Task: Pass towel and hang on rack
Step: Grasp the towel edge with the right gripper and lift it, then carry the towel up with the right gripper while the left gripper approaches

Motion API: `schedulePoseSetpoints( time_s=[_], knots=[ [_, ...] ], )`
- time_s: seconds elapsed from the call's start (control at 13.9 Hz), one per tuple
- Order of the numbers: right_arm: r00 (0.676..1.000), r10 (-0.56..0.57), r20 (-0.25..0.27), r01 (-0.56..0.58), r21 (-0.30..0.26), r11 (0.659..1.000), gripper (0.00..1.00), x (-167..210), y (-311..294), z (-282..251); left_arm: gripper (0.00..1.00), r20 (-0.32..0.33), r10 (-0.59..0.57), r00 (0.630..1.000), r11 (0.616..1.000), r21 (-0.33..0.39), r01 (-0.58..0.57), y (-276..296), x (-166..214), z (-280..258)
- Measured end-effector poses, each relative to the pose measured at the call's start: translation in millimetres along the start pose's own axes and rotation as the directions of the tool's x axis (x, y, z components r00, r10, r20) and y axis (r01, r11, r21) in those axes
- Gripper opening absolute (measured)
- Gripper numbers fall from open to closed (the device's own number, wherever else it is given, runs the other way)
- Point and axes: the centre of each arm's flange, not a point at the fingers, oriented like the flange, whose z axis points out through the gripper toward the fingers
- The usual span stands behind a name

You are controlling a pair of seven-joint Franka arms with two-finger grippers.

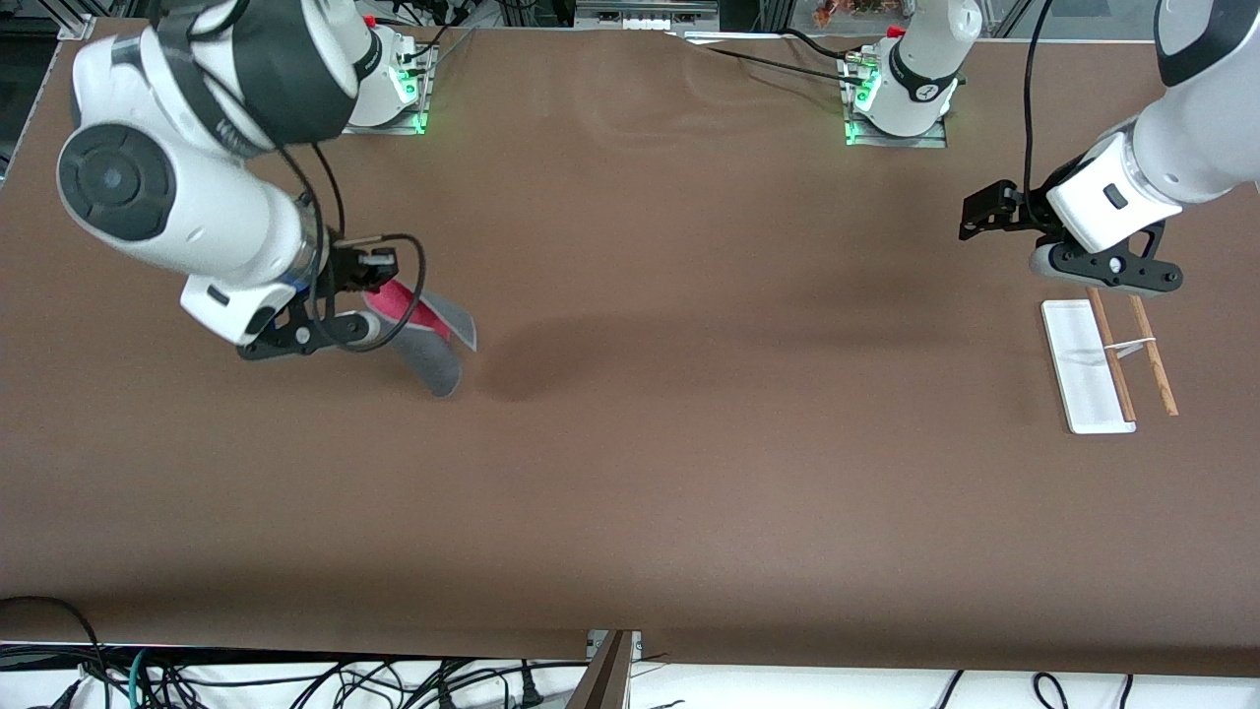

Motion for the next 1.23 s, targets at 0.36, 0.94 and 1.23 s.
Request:
schedulePoseSetpoints(
  time_s=[0.36,0.94,1.23],
  knots=[
    [0.994,0.11,-0.013,-0.111,-0.019,0.994,0.02,-36,-89,-17,1.0,0.001,0.14,0.99,0.966,-0.22,-0.136,-26,28,39],
    [0.954,0.284,0.092,-0.298,0.279,0.913,0.02,-61,-167,-36,1.0,-0.168,0.346,0.923,0.788,-0.482,-0.383,27,97,129],
    [0.915,0.371,0.157,-0.403,0.364,0.84,0.02,-68,-196,-42,1.0,-0.311,0.434,0.846,0.653,-0.538,-0.533,80,104,133]
  ],
)
